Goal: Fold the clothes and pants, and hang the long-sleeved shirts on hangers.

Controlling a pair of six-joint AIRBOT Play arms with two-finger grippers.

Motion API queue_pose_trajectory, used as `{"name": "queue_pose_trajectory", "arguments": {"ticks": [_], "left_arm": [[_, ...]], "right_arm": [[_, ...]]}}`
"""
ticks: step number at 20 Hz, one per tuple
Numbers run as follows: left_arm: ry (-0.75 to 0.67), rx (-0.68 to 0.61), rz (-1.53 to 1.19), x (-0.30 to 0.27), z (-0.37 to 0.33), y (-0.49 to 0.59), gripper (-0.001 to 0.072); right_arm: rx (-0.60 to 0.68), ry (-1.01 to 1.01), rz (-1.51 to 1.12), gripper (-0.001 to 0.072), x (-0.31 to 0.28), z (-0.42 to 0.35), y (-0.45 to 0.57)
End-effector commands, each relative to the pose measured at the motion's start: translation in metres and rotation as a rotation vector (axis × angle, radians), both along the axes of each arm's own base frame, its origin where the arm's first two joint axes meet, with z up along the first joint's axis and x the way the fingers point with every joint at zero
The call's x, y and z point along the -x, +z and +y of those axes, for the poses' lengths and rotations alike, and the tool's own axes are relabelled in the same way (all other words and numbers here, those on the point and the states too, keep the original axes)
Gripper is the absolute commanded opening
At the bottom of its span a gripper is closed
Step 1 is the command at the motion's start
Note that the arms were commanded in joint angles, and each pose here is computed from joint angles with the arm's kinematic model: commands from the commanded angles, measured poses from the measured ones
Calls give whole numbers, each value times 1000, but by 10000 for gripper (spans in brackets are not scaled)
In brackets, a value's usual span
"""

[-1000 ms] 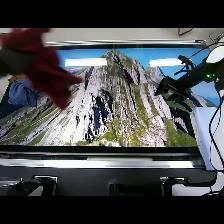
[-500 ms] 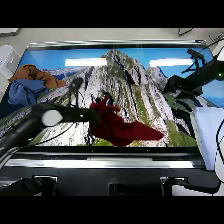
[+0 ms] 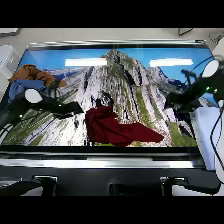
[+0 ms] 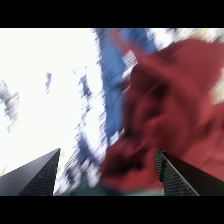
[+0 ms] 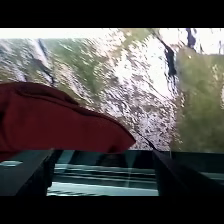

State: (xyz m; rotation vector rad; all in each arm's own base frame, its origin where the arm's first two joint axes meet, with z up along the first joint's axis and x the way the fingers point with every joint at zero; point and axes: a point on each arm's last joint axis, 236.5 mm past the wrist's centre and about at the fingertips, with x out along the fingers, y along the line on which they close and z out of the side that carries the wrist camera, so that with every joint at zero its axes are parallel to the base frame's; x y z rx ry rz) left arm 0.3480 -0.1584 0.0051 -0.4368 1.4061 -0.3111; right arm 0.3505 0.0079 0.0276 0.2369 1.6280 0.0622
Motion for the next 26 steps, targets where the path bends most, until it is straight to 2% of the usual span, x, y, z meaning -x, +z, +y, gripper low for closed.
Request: {"name": "queue_pose_trajectory", "arguments": {"ticks": [1,5,8,9,11,12,13,14,19,26], "left_arm": [[-74,53,133,38,7,-19,707],[-113,173,105,61,-54,-50,706],[-150,150,108,75,-73,-69,705],[-156,143,111,76,-75,-73,684],[-153,137,122,76,-76,-80,320],[-150,136,127,76,-75,-82,160],[-153,134,127,76,-74,-83,62],[-173,134,113,76,-75,-82,25],[-179,136,116,78,-75,-80,24],[-180,139,107,77,-75,-77,24]], "right_arm": [[22,0,132,713,36,-4,-51],[4,29,255,714,73,-1,-76],[-3,28,274,714,79,1,-80],[-6,28,280,714,81,2,-81],[-7,26,294,714,86,3,-87],[-16,21,297,714,88,5,-92],[-32,14,293,714,89,9,-95],[-56,4,285,713,88,15,-98],[-153,-61,238,713,81,40,-113],[-156,-104,255,710,90,43,-128]]}}
